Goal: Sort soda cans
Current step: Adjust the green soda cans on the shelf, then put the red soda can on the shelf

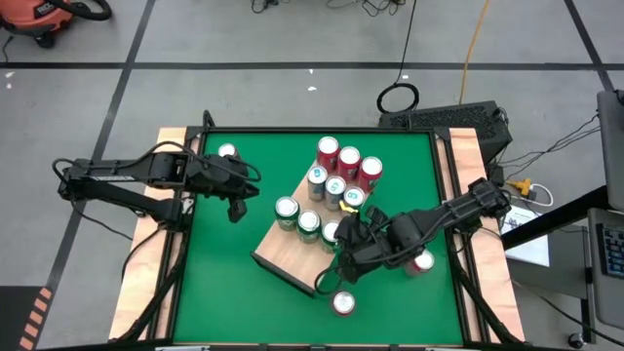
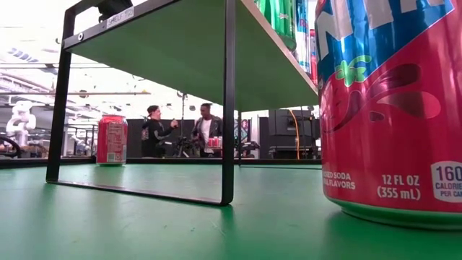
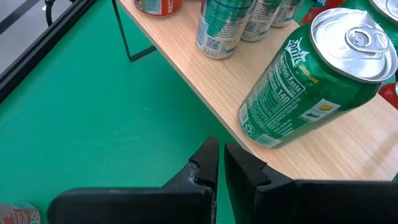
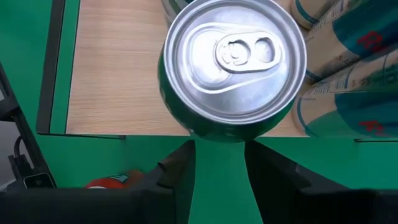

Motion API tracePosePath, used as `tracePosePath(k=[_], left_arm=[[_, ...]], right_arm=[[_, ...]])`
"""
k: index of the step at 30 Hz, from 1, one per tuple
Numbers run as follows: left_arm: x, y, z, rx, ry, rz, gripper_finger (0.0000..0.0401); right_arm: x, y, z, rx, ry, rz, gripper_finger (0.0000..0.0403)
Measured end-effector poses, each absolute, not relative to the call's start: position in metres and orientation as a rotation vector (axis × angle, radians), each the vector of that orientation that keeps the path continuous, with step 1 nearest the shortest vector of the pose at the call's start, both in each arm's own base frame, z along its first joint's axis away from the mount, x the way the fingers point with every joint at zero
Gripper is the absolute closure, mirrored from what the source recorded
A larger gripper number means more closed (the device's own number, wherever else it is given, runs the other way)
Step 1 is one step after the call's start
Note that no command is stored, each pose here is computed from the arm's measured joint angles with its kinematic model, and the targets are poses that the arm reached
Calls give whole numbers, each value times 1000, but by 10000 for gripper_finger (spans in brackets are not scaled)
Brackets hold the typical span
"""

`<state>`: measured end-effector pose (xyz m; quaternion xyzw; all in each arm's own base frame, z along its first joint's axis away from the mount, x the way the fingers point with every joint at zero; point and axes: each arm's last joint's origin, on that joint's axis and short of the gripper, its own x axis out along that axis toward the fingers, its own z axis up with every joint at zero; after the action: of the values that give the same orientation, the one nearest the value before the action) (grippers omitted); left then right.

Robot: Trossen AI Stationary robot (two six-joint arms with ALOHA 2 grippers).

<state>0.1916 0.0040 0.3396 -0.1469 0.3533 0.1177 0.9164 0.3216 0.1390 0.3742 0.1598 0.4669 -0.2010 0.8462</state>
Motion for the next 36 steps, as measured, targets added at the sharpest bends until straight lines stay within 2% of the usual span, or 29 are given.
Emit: tracePosePath(k=[14,23,36], left_arm=[[192,4,340,-303,727,242,375],[188,4,336,-309,776,259,375],[184,10,333,-437,799,367,372]], right_arm=[[325,134,375,333,972,-418,273],[313,146,374,376,1056,-382,273],[266,144,420,556,927,-343,273]])
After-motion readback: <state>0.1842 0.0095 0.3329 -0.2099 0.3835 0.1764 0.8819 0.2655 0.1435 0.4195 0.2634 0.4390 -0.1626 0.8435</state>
